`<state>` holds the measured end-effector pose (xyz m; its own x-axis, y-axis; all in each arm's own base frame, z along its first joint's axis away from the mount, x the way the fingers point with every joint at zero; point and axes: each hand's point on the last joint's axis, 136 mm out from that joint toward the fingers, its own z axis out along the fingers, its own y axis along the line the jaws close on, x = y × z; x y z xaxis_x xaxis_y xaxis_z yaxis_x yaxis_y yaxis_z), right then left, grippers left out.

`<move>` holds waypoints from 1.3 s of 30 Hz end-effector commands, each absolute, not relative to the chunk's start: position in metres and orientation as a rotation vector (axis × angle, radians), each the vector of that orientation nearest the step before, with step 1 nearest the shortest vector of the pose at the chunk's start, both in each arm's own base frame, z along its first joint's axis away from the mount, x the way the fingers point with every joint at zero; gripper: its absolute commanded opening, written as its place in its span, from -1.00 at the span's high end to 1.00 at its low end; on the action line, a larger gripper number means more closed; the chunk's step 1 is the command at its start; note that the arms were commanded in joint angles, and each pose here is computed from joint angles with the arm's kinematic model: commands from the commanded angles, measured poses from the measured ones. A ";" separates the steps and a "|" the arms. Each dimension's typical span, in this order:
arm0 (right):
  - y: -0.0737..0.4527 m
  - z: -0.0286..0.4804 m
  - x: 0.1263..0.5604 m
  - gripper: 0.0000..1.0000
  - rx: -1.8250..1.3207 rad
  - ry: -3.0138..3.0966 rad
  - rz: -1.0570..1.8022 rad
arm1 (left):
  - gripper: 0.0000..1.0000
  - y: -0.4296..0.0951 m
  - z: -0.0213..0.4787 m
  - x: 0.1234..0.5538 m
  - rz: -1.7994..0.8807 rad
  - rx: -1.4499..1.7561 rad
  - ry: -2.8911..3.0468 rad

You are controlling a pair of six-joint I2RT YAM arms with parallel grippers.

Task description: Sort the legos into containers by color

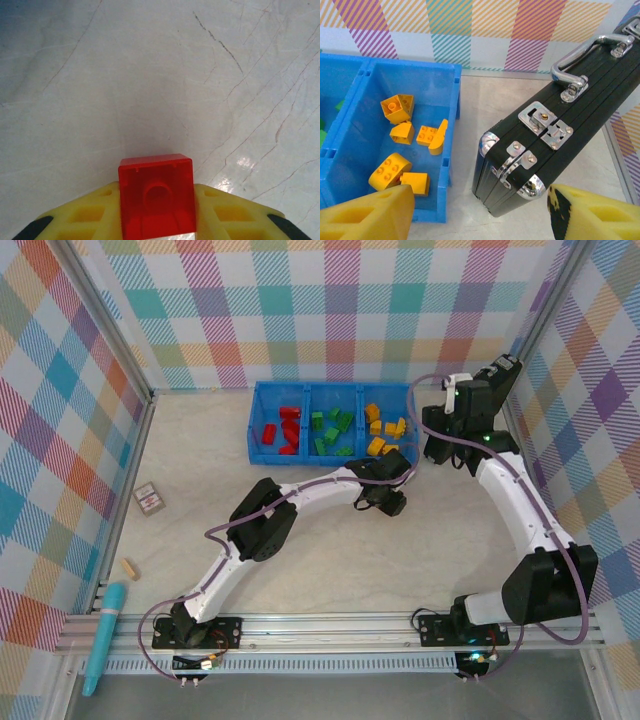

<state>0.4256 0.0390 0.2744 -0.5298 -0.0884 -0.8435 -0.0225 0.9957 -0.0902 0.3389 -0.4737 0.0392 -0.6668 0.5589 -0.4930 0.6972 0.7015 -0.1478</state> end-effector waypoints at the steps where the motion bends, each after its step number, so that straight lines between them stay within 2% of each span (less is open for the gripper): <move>1: 0.034 0.274 0.417 -0.42 -0.042 2.131 -0.072 | 0.39 -0.445 0.043 0.344 -0.366 0.911 2.549; 9: 0.048 0.241 0.405 -0.45 0.009 2.164 0.082 | 0.40 -0.388 0.112 0.365 -0.285 0.772 2.500; 15: 0.080 0.192 0.391 -0.40 0.036 2.255 0.313 | 0.34 -0.333 0.187 0.382 -0.133 0.694 2.380; 21: 0.126 0.160 0.371 -0.41 0.010 2.333 0.437 | 0.30 -0.275 0.234 0.408 0.055 0.590 2.287; 30: 0.200 0.122 0.360 -0.50 -0.174 2.453 0.431 | 0.30 -0.215 0.233 0.451 0.058 0.405 2.289; 39: 0.230 0.101 0.369 -0.58 -0.251 2.488 0.395 | 0.30 -0.185 0.193 0.487 0.051 0.272 2.350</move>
<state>0.3592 0.2243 0.0995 -0.8122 -0.1018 -0.5744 -0.2771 0.9338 0.2264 0.4772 -0.1844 0.2119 -0.6760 0.2349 -0.6985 0.1896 0.9714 0.1432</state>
